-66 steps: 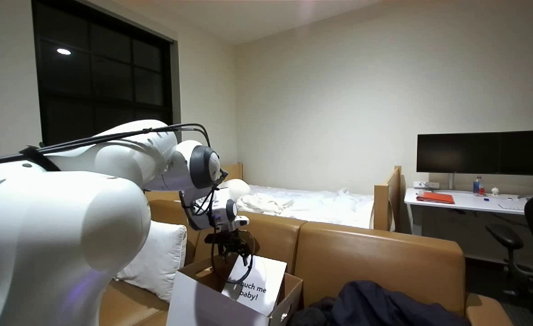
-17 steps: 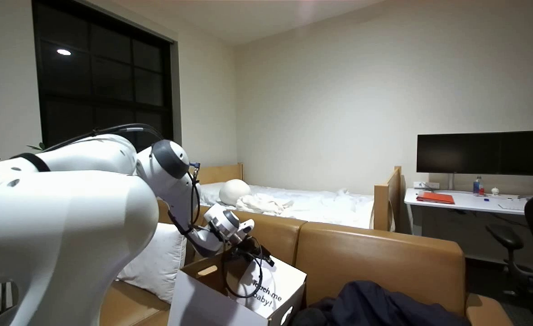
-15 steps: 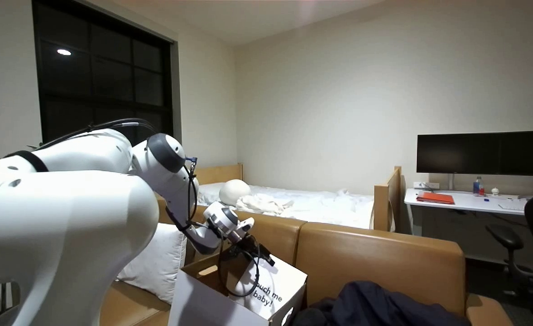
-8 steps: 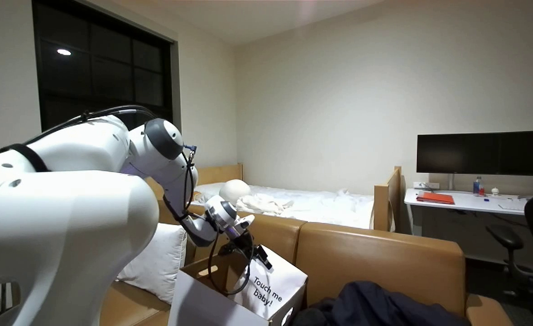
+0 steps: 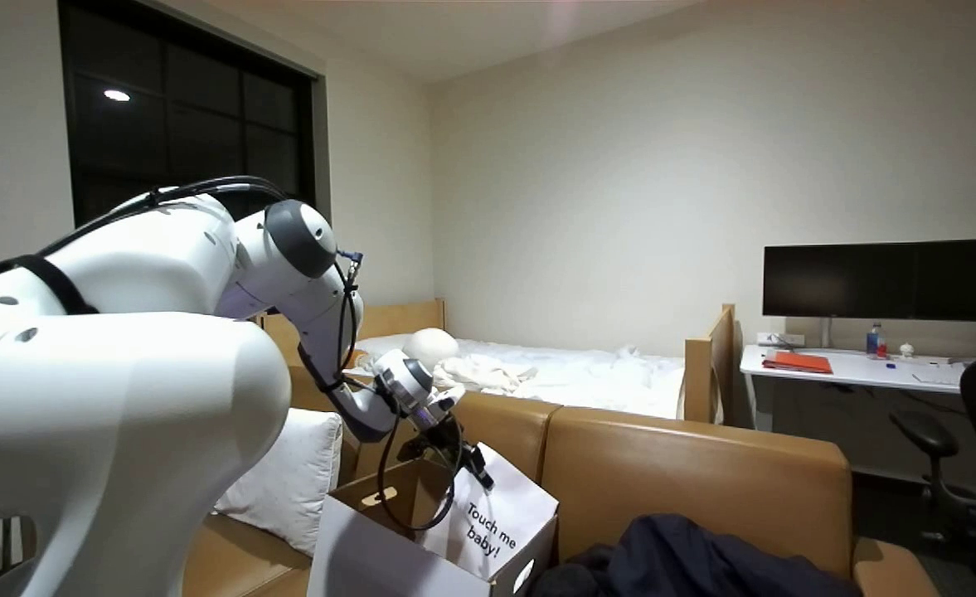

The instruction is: Move the sign from the box to the sofa

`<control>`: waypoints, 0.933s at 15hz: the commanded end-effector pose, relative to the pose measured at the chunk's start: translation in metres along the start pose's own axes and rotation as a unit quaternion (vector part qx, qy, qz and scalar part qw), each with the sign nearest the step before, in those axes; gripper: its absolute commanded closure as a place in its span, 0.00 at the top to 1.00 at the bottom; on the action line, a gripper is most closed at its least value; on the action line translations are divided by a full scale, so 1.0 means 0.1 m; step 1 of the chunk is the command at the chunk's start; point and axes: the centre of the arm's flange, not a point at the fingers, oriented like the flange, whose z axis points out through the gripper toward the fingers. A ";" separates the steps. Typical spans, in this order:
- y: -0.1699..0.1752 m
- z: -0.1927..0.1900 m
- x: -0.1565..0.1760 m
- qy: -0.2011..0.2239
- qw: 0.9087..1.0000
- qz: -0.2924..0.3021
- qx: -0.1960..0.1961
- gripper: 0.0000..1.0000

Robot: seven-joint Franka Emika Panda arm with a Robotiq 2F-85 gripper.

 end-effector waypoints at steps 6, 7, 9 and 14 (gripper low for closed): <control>0.76 -0.77 -0.13 -0.013 0.988 0.152 -0.030 0.00; 0.80 -0.91 -0.12 0.003 0.985 0.167 -0.035 0.00; 0.90 -1.25 -0.02 0.025 0.981 0.183 -0.056 0.00; 1.43 -2.09 0.51 0.063 0.961 0.230 -0.141 0.00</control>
